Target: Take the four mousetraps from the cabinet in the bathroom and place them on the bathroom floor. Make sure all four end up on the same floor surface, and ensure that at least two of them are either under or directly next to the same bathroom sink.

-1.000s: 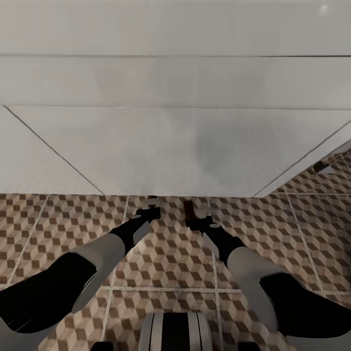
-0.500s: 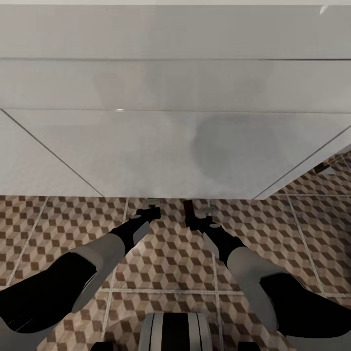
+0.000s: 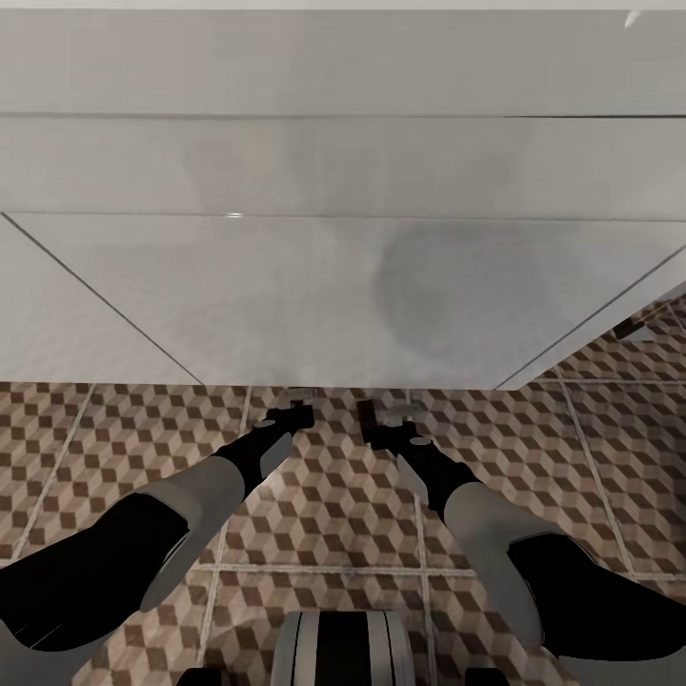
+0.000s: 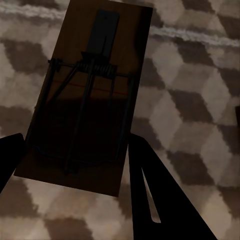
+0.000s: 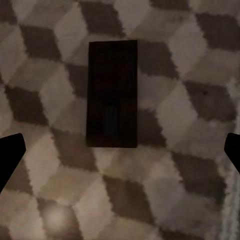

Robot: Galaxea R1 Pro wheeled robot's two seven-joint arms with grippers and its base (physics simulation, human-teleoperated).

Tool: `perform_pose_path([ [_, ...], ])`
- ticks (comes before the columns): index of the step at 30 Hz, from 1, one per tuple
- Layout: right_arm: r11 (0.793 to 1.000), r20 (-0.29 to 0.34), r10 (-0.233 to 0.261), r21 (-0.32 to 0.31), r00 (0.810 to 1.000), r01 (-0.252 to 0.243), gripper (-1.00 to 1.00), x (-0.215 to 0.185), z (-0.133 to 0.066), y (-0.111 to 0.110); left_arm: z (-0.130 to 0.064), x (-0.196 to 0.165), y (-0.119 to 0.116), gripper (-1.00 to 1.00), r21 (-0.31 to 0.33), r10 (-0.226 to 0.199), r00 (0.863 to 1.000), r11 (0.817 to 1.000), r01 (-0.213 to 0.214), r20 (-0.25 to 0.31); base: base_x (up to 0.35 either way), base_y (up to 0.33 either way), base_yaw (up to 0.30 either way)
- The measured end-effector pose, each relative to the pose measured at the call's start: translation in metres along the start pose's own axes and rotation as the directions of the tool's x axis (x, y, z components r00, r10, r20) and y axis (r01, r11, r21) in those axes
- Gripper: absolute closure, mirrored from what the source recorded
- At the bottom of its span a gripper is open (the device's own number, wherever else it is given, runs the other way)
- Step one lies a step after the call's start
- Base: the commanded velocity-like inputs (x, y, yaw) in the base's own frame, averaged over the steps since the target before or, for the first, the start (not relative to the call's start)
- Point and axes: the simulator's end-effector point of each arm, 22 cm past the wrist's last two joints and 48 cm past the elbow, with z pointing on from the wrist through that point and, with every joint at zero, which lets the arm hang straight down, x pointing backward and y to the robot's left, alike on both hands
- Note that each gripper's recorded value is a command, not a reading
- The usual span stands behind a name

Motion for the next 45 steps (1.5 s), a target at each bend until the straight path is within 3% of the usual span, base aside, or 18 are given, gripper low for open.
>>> perform_pose_path([
  [36, 1.000, 0.000, 0.000, -0.001, 1.000, 0.000, -1.00, 0.0000, 0.0000, 0.0001, 0.0000, 0.0000, 0.0000, 1.00, 0.000, 0.000, 1.000, 1.000, 0.000, 0.000, 0.000, 0.000, 0.000],
  [37, 1.000, 0.000, 0.000, -0.001, 1.000, 0.000, -1.00, 0.0000, 0.0000, 0.0001, 0.0000, 0.0000, 0.0000, -1.00, 0.000, 0.000, 1.000, 1.000, 0.000, 0.000, 0.000, 0.000, 0.000],
  [45, 1.000, 0.000, 0.000, 0.000, 1.000, 0.000, -1.00, 0.0000, 0.0000, 0.0001, 0.0000, 0.0000, -0.0007, -1.00, 0.004, 0.001, 1.000, 1.000, -0.001, 0.000, 0.000, 0.000, 0.000],
])
